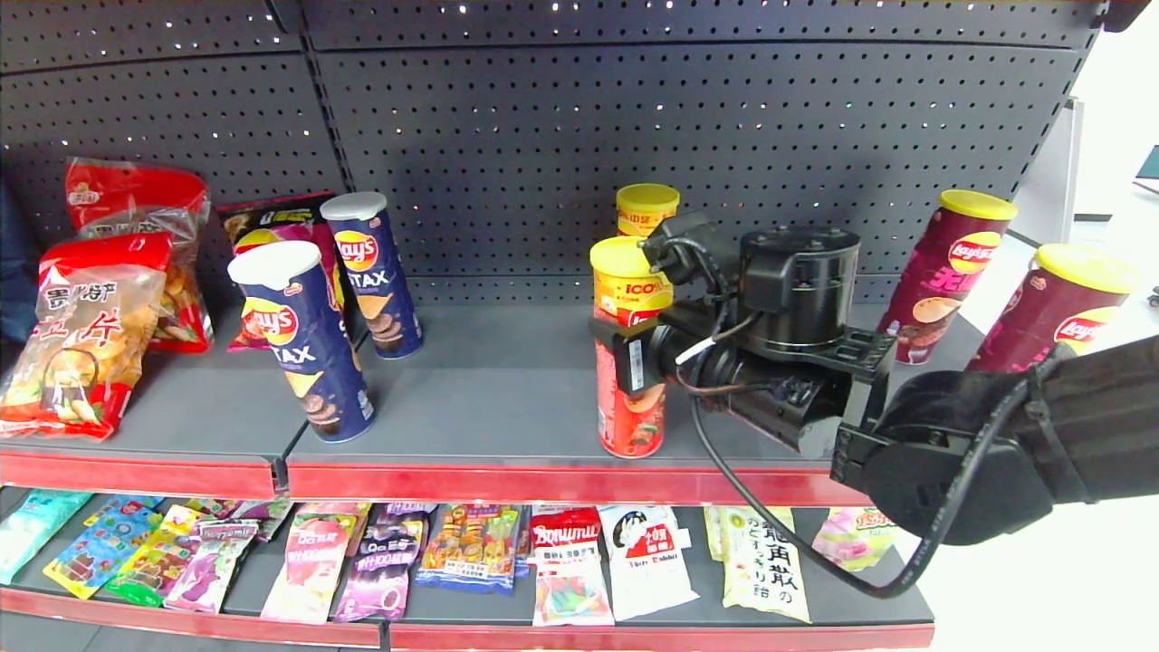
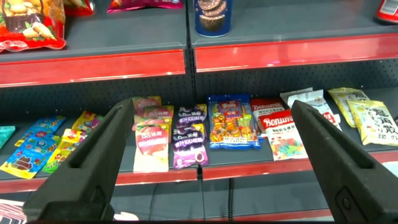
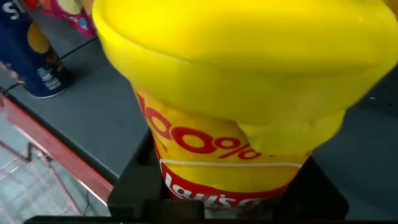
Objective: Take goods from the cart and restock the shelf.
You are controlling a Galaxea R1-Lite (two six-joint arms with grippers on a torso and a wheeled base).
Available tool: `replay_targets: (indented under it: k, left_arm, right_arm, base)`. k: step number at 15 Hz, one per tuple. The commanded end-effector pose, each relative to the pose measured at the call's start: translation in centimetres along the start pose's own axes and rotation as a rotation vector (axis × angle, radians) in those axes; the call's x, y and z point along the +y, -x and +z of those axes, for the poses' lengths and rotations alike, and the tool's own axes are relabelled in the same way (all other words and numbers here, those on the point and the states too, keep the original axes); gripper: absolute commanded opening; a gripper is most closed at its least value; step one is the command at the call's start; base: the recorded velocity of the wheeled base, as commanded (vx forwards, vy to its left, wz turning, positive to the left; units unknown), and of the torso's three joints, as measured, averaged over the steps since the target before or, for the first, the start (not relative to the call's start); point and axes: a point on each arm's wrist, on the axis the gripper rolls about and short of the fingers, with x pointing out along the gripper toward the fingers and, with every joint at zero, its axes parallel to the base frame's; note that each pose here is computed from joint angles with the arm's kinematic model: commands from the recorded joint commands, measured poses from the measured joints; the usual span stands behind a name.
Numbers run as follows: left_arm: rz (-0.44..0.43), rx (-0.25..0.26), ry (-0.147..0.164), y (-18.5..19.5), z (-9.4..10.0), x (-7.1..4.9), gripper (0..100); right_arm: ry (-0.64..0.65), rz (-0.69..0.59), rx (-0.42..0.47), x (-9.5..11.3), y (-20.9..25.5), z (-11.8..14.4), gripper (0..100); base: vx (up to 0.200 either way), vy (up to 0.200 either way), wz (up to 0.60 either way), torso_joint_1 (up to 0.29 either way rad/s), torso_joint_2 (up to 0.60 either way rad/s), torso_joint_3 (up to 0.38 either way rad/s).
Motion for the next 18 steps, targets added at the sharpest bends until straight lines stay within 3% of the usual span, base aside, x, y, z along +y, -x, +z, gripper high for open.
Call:
replay_targets:
  k: [1, 5, 6, 8, 18]
  left_arm:
    - [0.001, 0.001, 0.000, 0.0, 0.0, 0.0, 100]
    - [0.001, 0.001, 0.000, 0.0, 0.0, 0.0, 100]
    - [0.001, 0.001, 0.000, 0.0, 0.0, 0.0, 100]
    - [0.001, 0.001, 0.000, 0.0, 0.0, 0.0, 100]
    - [0.001, 0.001, 0.002, 0.0, 0.0, 0.0, 100]
  right_arm:
    - [-0.001, -0.050, -0.024, 1.0, 0.9, 0.9, 0]
    - [0.001, -0.138, -0.031, 1.7, 1.2, 1.2, 0]
    - [-0.004, -0.263, -0.027, 1.8, 0.5, 0.9, 0]
    - [-0.024, -0.354, -0.049, 2.6, 0.1, 1.5, 0]
    - [-0.081, -0.459, -0.025, 4.3, -1.3, -0.5, 0]
  base:
    - [0.000, 0.000, 0.00, 0.000, 0.00, 0.000]
    - [0.000, 0.000, 0.00, 0.000, 0.00, 0.000]
    - [0.000, 0.000, 0.00, 0.000, 0.00, 0.000]
    - [0.000, 0.000, 0.00, 0.000, 0.00, 0.000]
    - [0.000, 0.000, 0.00, 0.000, 0.00, 0.000]
